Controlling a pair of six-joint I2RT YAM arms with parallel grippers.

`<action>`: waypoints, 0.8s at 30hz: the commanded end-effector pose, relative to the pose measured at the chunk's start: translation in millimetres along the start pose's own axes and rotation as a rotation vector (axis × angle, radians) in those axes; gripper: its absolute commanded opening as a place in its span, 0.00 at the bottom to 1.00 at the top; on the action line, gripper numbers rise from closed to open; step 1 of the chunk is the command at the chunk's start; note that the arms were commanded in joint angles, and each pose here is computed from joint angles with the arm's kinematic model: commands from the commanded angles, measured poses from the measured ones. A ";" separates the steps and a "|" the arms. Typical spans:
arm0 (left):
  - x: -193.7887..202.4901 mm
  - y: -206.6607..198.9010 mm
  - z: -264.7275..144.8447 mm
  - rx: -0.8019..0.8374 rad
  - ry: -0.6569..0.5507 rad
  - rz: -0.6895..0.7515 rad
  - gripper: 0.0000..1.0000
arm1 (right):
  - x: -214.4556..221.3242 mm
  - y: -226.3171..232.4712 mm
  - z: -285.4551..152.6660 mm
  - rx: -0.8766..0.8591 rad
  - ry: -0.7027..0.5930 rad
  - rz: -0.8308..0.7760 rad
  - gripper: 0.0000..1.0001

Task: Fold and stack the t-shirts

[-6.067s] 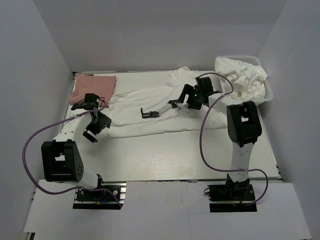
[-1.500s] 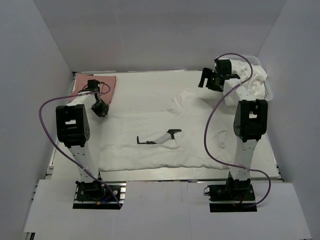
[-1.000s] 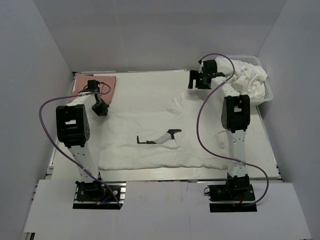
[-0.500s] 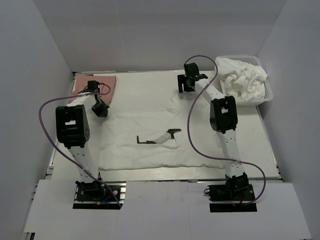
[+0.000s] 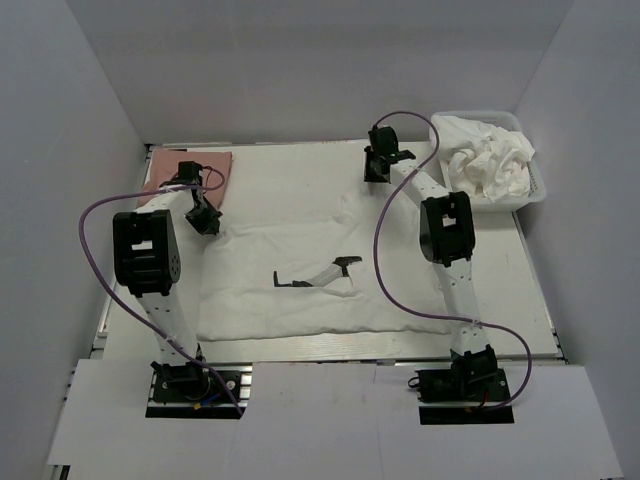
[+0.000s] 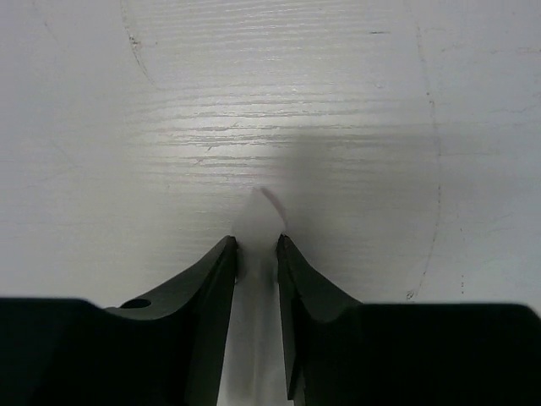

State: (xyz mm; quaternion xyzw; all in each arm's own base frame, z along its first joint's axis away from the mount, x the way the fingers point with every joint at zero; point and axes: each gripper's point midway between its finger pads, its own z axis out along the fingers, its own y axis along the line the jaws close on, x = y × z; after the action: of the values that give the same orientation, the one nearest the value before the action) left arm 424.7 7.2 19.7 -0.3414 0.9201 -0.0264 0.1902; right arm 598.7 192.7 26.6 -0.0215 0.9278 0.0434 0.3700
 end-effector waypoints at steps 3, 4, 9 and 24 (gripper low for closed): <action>-6.8 -11.6 -23.3 0.061 -0.028 0.019 0.00 | -14.6 1.9 -17.9 -0.022 -0.069 0.033 0.23; -7.8 -10.3 -23.1 0.054 -0.034 0.019 0.00 | -13.3 0.3 -19.9 -0.020 -0.071 0.021 0.18; -11.1 -9.7 -37.0 0.061 -0.059 0.017 0.00 | -37.0 -3.2 -52.4 -0.004 -0.167 -0.032 0.00; 24.5 24.9 -92.1 0.116 -0.159 -0.021 0.00 | 35.5 -11.9 -216.2 -0.134 -0.298 -0.015 0.00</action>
State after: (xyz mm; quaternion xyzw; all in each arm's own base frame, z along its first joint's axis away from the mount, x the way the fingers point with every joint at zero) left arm 363.6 4.0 81.9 -0.3405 0.9028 -0.0485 0.2583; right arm 436.7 158.5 135.3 -0.0565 0.8808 0.0848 0.4623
